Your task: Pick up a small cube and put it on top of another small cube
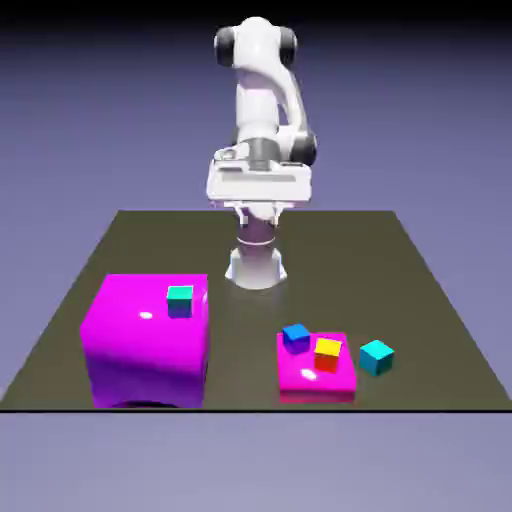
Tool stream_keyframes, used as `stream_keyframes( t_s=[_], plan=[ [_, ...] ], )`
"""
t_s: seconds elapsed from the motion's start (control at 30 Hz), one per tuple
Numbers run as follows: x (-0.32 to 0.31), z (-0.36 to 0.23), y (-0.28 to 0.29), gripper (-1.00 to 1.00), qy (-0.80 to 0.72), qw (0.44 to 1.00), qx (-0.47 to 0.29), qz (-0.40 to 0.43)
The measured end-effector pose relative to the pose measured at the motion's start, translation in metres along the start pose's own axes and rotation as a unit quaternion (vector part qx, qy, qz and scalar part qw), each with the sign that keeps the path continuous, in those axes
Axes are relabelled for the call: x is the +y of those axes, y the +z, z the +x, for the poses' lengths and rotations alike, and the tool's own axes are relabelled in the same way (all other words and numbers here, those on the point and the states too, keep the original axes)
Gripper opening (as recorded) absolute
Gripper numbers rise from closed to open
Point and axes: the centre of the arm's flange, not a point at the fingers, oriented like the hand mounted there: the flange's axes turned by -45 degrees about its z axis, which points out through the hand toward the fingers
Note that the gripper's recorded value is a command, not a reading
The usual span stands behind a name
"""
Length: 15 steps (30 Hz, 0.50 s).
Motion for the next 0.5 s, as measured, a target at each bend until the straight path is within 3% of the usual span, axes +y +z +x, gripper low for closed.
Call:
stream_keyframes(
  t_s=[0.5],
  plan=[
    [-0.135, 0.025, 0.143, 0.0, -0.122, 0.945, -0.302, 0.04]
  ],
)
